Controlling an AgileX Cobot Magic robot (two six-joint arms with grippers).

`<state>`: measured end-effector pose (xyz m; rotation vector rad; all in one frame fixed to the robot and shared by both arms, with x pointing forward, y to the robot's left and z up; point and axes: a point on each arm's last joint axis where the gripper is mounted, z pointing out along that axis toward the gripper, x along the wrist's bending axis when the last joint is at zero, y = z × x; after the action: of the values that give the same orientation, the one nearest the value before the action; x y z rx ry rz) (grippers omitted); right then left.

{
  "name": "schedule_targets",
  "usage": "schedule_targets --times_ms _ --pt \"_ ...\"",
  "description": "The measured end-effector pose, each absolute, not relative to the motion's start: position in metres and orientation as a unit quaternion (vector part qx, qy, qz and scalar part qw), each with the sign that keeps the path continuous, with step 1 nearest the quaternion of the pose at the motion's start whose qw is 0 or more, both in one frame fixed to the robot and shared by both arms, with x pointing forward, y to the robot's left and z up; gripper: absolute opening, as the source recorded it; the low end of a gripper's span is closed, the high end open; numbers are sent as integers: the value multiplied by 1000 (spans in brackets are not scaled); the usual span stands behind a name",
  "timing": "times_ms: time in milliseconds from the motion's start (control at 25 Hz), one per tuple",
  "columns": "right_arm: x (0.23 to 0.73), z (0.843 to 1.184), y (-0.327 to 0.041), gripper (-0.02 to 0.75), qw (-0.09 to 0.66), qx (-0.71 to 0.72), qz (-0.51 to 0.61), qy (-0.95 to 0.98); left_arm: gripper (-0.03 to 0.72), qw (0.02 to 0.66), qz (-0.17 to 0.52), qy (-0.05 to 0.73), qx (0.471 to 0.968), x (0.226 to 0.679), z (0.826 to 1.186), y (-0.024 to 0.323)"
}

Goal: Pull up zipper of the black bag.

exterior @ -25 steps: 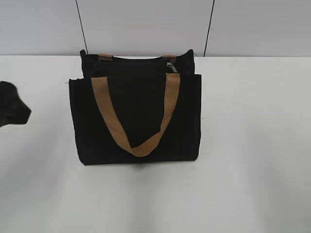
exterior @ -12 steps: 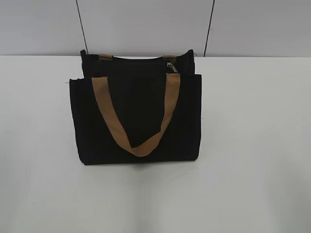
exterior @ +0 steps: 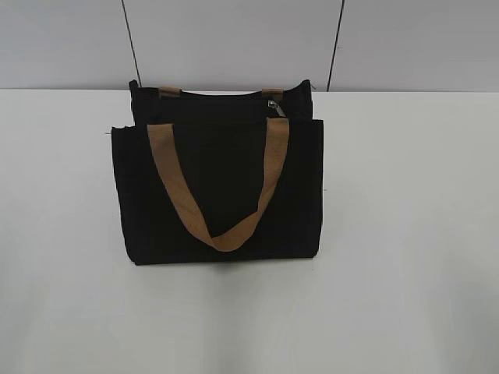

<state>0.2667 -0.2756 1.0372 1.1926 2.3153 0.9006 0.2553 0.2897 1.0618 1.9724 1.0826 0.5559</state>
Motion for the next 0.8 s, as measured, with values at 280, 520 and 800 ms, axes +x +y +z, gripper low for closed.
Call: schedule_targets --times_ms 280,520,800 --pt "266 1038 -274 595 186 425 327 823 585 400 222 432 777 256 1062 290" --pt "270 1038 -279 595 212 494 313 783 555 384 271 509 722 253 1062 295" --pt "264 1040 -286 595 271 570 306 713 533 390 358 572 627 232 1063 300"
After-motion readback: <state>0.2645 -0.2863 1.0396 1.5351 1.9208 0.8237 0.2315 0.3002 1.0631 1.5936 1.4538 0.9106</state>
